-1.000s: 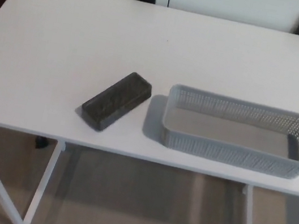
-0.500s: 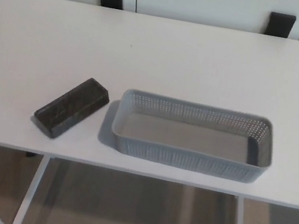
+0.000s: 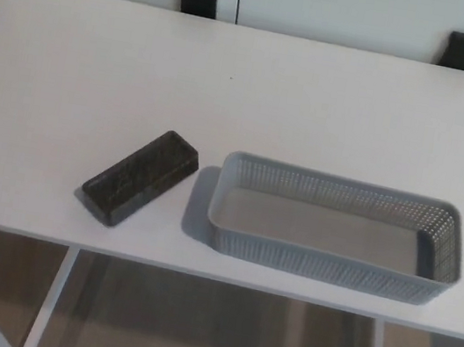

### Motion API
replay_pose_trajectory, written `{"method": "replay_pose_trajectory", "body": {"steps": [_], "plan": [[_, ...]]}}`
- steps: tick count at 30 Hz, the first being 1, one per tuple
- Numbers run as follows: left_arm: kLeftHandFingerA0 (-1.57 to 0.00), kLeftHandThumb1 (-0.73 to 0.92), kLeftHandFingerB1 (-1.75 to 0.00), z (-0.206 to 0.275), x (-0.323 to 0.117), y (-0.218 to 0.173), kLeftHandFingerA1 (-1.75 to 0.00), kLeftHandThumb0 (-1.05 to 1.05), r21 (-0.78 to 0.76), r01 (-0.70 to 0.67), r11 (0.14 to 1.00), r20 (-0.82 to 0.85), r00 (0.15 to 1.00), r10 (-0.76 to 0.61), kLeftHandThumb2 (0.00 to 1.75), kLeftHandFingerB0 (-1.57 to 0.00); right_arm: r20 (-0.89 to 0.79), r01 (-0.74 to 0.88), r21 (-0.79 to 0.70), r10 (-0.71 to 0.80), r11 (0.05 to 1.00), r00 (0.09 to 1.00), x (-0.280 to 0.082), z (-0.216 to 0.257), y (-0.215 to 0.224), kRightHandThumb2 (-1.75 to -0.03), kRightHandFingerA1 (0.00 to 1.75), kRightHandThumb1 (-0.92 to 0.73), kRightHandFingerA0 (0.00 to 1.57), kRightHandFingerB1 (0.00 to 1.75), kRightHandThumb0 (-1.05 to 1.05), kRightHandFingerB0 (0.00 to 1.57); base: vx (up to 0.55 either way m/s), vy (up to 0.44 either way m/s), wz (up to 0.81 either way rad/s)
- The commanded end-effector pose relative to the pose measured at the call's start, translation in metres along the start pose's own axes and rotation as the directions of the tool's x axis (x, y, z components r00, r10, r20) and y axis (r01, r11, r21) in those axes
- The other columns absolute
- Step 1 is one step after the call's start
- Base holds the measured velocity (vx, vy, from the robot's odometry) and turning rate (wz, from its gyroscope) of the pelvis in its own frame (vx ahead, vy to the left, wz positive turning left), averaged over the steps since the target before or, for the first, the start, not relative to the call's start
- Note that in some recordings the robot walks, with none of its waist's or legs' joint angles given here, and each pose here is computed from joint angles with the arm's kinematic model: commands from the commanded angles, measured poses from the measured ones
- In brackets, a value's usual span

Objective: The robot walks towards a desk on which an eraser is kept on the left hand side and a container is kept on the right hand side. The robot picks up the eraser using its left hand and places it in the container.

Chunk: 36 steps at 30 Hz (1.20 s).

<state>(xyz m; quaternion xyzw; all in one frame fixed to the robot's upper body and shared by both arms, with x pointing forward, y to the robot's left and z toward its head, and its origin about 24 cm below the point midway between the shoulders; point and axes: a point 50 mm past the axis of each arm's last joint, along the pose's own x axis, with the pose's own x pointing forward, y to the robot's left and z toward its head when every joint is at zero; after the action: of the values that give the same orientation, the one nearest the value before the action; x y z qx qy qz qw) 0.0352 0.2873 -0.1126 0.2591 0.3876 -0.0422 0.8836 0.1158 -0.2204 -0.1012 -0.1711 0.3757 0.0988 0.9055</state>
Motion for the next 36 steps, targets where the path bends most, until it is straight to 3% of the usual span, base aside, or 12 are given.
{"method": "replay_pose_trajectory", "body": {"steps": [1, 9, 11, 12, 16, 21, 22, 23, 26, 27, 29, 36], "plan": [[-0.50, 0.62, -0.32, -0.001, -0.001, 0.004, -0.40, -0.31, 0.045, -0.003, 0.999, -0.004, 1.000, 0.004, 0.59, -0.33, -0.004, 0.012, -0.017, -0.012, 1.000, 1.000, -0.002, -0.001, -0.004, -0.92, 0.62, -0.48, 0.38, 0.53, -0.19, 0.21, 0.00, 0.000, 0.00], [-0.49, 0.60, -0.32, 0.004, 0.005, 0.005, -0.42, -0.36, 0.014, -0.014, 1.000, 0.020, 1.000, 0.013, 0.58, -0.32, -0.004, 0.021, -0.039, -0.021, 0.999, 1.000, 0.002, 0.003, -0.008, -0.91, 0.61, -0.47, 0.38, 0.53, -0.18, 0.22, 0.00, 0.000, 0.00], [-0.40, 0.62, -0.29, 0.018, 0.002, 0.000, -0.38, -0.51, 0.086, 0.039, 0.996, 0.121, 0.991, -0.050, 0.59, -0.25, -0.002, 0.024, -0.039, -0.024, 0.999, 1.000, 0.001, 0.005, -0.008, -0.91, 0.60, -0.47, 0.36, 0.53, -0.15, 0.22, 0.00, 0.000, 0.00], [-0.33, 0.50, -0.39, 0.025, 0.001, 0.000, -0.47, -0.63, 0.101, 0.061, 0.993, 0.156, 0.985, -0.076, 0.79, -0.18, -0.002, 0.025, -0.036, -0.025, 0.999, 1.000, 0.002, 0.005, -0.008, -0.91, 0.60, -0.47, 0.37, 0.53, -0.16, 0.22, 0.00, 0.000, 0.00], [-0.25, 0.53, -0.38, 0.059, -0.013, -0.007, -0.43, -0.69, 0.175, 0.196, 0.965, 0.316, 0.917, -0.244, 0.82, -0.10, -0.018, 0.026, -0.037, -0.027, 0.999, 0.999, -0.001, 0.001, -0.008, -0.91, 0.61, -0.48, 0.39, 0.52, -0.17, 0.22, 0.00, 0.000, 0.00], [-0.23, 0.51, -0.41, 0.143, -0.061, -0.006, -0.44, -0.72, 0.389, 0.457, 0.800, 0.506, 0.620, -0.600, 0.84, -0.17, -0.013, 0.036, -0.023, -0.036, 0.999, 0.999, -0.002, 0.000, -0.009, -0.91, 0.61, -0.48, 0.38, 0.52, -0.17, 0.21, 0.00, 0.000, 0.00], [-0.30, 0.61, -0.30, 0.155, -0.070, -0.006, -0.31, -0.70, 0.417, 0.503, 0.757, 0.510, 0.559, -0.653, 0.60, -0.26, -0.013, 0.039, -0.030, -0.039, 0.999, 0.999, -0.002, 0.001, -0.010, -0.91, 0.62, -0.48, 0.40, 0.52, -0.18, 0.21, 0.00, 0.000, 0.00], [-0.31, 0.61, -0.29, 0.171, -0.082, -0.004, -0.31, -0.71, 0.463, 0.545, 0.699, 0.513, 0.479, -0.712, 0.60, -0.26, -0.011, 0.041, -0.038, -0.041, 0.998, 0.999, -0.002, 0.002, -0.011, -0.91, 0.62, -0.48, 0.40, 0.52, -0.18, 0.21, 0.00, 0.000, 0.00], [-0.34, 0.57, -0.31, 0.201, -0.104, 0.002, -0.32, -0.72, 0.578, 0.555, 0.598, 0.507, 0.329, -0.797, 0.58, -0.30, -0.004, 0.038, -0.024, -0.038, 0.999, 0.999, 0.000, 0.005, -0.012, -0.91, 0.61, -0.48, 0.38, 0.52, -0.16, 0.21, 0.00, 0.000, 0.00], [-0.35, 0.57, -0.31, 0.224, -0.120, 0.007, -0.32, -0.70, 0.656, 0.542, 0.525, 0.505, 0.201, -0.839, 0.59, -0.28, 0.001, 0.040, -0.018, -0.040, 0.999, 0.999, 0.001, 0.006, -0.013, -0.91, 0.61, -0.47, 0.39, 0.53, -0.17, 0.23, 0.00, 0.000, 0.00], [-0.35, 0.59, -0.31, 0.249, -0.141, 0.011, -0.32, -0.78, 0.735, 0.514, 0.443, 0.485, 0.060, -0.873, 0.59, -0.30, 0.000, 0.044, -0.023, -0.044, 0.999, 0.999, 0.002, 0.007, -0.013, -0.90, 0.62, -0.47, 0.41, 0.53, -0.18, 0.25, 0.00, 0.000, 0.00], [-0.32, 0.69, -0.29, 0.297, -0.174, 0.035, -0.31, -0.91, 0.845, 0.401, 0.354, 0.444, -0.157, -0.882, 0.62, -0.28, 0.003, 0.044, -0.021, -0.044, 0.999, 0.999, 0.003, 0.009, -0.013, -0.91, 0.61, -0.47, 0.37, 0.54, -0.15, 0.25, 0.00, 0.000, 0.00]]}}
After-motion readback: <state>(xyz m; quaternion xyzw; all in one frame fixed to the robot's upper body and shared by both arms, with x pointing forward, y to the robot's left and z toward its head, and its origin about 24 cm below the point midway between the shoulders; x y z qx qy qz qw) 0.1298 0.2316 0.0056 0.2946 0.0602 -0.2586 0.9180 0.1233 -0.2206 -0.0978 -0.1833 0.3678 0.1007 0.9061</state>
